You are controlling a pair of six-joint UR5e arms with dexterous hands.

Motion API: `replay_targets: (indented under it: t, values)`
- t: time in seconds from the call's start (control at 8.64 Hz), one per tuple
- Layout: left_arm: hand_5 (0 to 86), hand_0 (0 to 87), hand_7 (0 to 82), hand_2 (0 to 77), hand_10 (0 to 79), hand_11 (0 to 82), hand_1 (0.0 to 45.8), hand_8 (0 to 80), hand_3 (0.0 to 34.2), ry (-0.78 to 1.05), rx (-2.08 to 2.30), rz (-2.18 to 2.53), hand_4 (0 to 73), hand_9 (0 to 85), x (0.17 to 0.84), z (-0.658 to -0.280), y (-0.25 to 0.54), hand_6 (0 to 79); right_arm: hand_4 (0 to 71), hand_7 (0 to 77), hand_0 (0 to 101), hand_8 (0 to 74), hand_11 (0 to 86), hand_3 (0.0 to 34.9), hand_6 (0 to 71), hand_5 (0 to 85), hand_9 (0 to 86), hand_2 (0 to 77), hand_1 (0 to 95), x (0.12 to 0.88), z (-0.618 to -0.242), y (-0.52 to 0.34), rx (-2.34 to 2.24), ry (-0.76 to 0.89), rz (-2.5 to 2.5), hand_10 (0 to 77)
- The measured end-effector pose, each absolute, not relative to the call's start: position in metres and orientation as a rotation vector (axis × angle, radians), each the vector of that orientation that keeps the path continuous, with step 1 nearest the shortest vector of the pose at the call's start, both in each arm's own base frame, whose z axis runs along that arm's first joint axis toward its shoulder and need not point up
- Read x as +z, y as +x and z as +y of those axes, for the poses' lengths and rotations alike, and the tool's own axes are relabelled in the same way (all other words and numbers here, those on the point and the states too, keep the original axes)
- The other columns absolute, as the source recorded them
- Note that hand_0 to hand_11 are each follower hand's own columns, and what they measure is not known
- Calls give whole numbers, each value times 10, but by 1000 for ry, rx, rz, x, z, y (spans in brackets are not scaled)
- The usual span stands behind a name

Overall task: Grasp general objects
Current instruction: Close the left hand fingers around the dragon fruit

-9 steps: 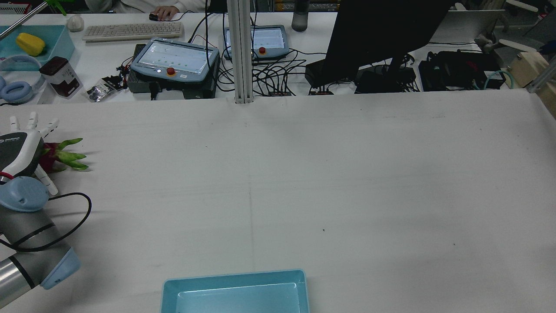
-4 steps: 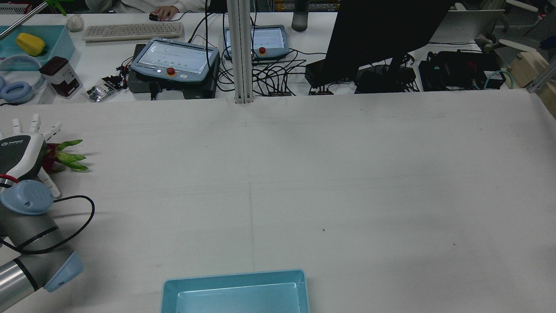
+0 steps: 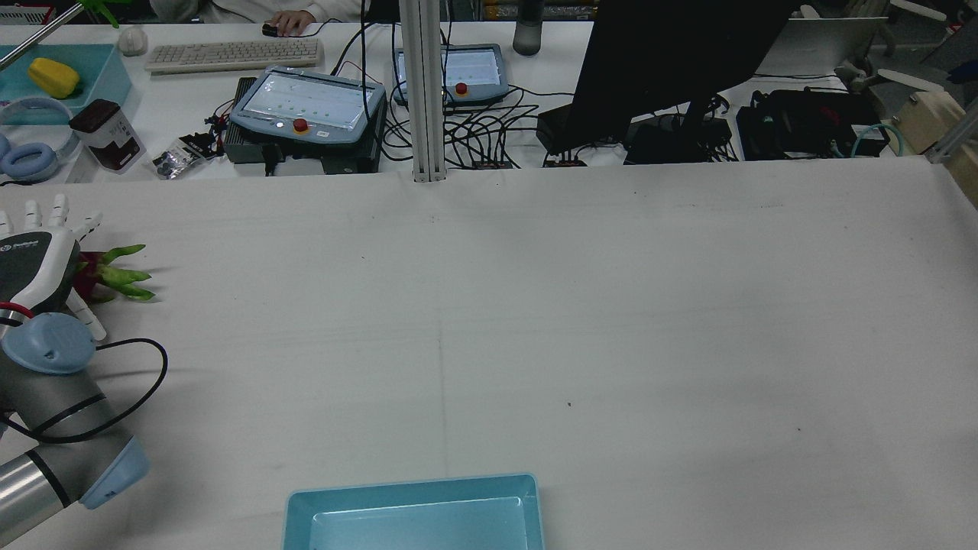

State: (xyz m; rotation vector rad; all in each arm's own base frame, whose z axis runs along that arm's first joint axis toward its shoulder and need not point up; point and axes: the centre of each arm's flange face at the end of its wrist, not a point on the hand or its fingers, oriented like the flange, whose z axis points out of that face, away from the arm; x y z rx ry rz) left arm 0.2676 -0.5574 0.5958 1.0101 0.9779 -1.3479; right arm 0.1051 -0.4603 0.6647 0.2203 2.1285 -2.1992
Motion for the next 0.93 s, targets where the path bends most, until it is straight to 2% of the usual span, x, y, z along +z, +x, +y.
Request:
replay_targets:
  t: [0.12, 0.23, 0.35, 0.46, 0.58, 0.69, 0.81, 0.93]
  values:
    - [22, 501, 5, 5, 5, 0, 0, 11, 158, 1019, -1352, 978, 55, 5, 595, -558, 267, 0, 0, 0, 0, 0, 5, 0, 0, 0, 5, 774, 949, 665, -460, 105, -2199, 221, 2129, 0]
    - [22, 508, 5, 0, 5, 0, 0, 11, 102, 1033, -1358, 976, 49, 5, 597, -559, 267, 0, 0, 0, 0, 0, 5, 0, 0, 0, 5, 774, 949, 665, -460, 105, -2200, 221, 2129, 0]
    - [22, 516, 5, 0, 5, 0, 0, 11, 62, 1044, -1363, 973, 11, 5, 604, -561, 267, 0, 0, 0, 0, 0, 5, 0, 0, 0, 5, 774, 949, 665, -460, 105, -2200, 221, 2129, 0]
    - [22, 518, 5, 0, 5, 0, 0, 11, 19, 1049, -1365, 969, 5, 5, 611, -562, 267, 0, 0, 0, 0, 0, 0, 0, 0, 0, 5, 774, 949, 665, -460, 105, -2200, 222, 2129, 0]
    - [22, 516, 5, 0, 5, 0, 0, 11, 3, 1052, -1366, 966, 5, 5, 617, -562, 268, 0, 0, 0, 0, 0, 5, 0, 0, 0, 5, 774, 949, 665, -460, 105, -2200, 221, 2129, 0]
    - [147, 520, 5, 0, 5, 0, 0, 11, 3, 1053, -1366, 964, 5, 5, 623, -563, 268, 0, 0, 0, 0, 0, 5, 0, 0, 0, 5, 774, 949, 665, -460, 105, -2200, 222, 2129, 0]
    - [322, 520, 5, 0, 5, 0, 0, 11, 4, 1053, -1367, 962, 0, 5, 627, -563, 268, 11, 0, 0, 0, 0, 5, 0, 0, 0, 5, 774, 949, 665, -460, 105, -2200, 222, 2129, 0]
    - [322, 520, 5, 0, 5, 0, 0, 11, 4, 1053, -1367, 962, 0, 5, 629, -563, 268, 11, 0, 0, 0, 0, 5, 0, 0, 0, 5, 774, 949, 665, -460, 105, -2200, 222, 2129, 0]
